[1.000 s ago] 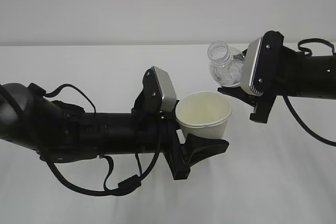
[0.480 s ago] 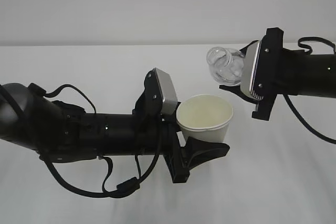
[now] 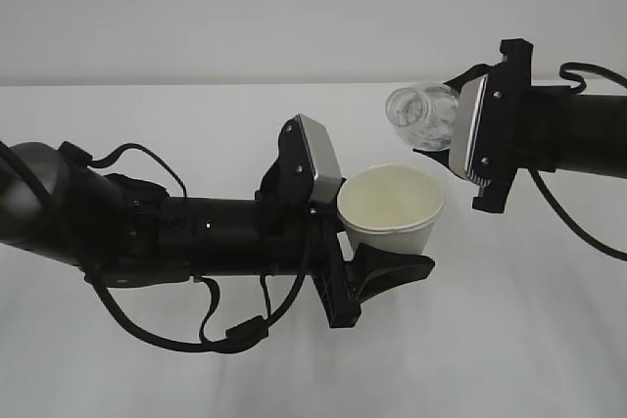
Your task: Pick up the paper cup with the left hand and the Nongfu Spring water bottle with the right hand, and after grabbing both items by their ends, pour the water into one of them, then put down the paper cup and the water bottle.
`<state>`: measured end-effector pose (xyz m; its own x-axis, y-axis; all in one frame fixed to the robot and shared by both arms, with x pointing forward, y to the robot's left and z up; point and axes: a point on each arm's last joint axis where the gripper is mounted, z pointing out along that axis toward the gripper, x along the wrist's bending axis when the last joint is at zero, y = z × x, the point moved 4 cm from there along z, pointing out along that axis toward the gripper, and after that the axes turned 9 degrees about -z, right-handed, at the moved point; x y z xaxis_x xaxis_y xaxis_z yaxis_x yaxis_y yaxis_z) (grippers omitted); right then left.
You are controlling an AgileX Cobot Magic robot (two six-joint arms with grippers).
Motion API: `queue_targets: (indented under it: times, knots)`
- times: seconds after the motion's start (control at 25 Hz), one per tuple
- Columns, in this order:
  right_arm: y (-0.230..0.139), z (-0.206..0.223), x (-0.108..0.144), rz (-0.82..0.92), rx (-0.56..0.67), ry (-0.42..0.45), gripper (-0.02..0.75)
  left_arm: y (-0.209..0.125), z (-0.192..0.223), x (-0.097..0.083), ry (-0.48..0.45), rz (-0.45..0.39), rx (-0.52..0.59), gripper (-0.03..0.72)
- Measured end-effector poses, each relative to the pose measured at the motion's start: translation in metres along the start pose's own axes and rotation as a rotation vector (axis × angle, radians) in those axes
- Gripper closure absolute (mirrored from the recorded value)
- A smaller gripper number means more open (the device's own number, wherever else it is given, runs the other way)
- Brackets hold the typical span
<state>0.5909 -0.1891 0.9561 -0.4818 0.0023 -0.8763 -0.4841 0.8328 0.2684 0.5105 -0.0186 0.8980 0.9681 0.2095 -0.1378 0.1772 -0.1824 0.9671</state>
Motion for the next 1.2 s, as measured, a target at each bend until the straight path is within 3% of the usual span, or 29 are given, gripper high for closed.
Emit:
queue_targets:
  times: [0.6, 1.2]
  knots:
    - [-0.004, 0.000, -0.006, -0.058, 0.031, -0.044, 0.272, 0.001, -0.004, 0.014, 0.078, -0.043, -0.009, 0.225]
    - [-0.008, -0.001, -0.011, -0.119, 0.066, -0.077, 0.272, 0.001, -0.004, 0.015, 0.082, -0.045, -0.009, 0.235]
